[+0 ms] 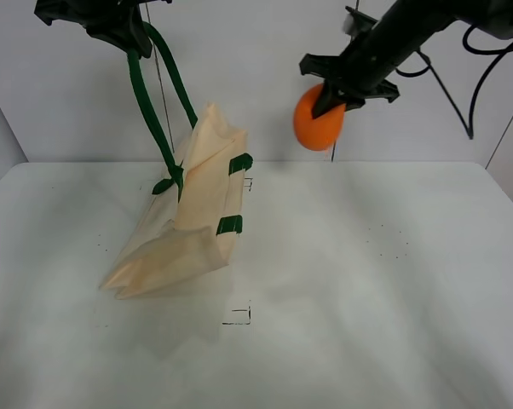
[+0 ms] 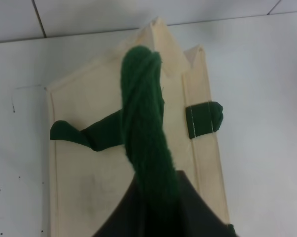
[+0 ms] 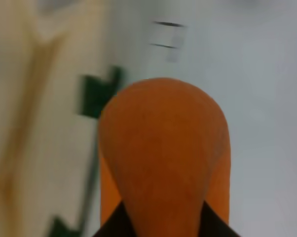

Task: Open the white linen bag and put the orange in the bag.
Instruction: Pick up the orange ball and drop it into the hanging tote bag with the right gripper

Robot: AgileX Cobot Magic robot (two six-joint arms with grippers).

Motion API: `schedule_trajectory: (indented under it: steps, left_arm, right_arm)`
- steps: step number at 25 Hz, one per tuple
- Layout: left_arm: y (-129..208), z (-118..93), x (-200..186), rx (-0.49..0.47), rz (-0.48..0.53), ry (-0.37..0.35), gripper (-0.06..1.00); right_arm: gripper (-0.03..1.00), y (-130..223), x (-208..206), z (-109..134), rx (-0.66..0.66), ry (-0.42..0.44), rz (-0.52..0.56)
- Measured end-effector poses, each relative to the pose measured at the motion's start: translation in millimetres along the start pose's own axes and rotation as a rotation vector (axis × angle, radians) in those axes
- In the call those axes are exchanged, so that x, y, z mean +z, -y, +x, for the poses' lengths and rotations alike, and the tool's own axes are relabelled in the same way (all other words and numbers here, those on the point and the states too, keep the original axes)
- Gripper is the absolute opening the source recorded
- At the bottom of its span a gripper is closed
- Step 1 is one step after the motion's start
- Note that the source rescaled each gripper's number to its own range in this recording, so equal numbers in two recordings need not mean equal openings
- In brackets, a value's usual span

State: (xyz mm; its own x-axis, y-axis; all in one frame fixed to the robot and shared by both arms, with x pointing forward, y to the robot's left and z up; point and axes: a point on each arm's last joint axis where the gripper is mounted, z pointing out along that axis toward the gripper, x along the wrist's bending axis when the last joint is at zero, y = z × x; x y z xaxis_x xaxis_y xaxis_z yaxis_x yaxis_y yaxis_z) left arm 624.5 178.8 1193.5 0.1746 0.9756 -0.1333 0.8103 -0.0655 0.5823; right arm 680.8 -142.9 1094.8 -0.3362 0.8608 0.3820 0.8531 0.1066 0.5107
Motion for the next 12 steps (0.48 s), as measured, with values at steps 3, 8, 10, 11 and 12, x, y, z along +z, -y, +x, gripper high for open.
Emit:
schedule_trajectory:
  steps: [3,8,10,11,12]
  left_arm:
    - [0,0,0,0.000,0.000,0.000,0.00]
    - [0,0,0,0.001,0.000,0.000,0.00]
    - [0,0,0,0.001,0.000,0.000,0.00]
    - [0,0,0,0.001,0.000,0.000,0.00]
    - [0,0,0,0.001,0.000,0.000,0.00]
  right_arm:
    - [0.00,4,20,39,-0.048,-0.066,-0.024]
    - [0.00,22,66,94,-0.119,-0.139,-0.025]
    - [0.00,30,85,105,-0.133,-0.151,-0.015]
    - [0.00,34,95,108,-0.135,-0.153,-0.006]
    - [0.00,37,105,109,-0.130,-0.153,0.003]
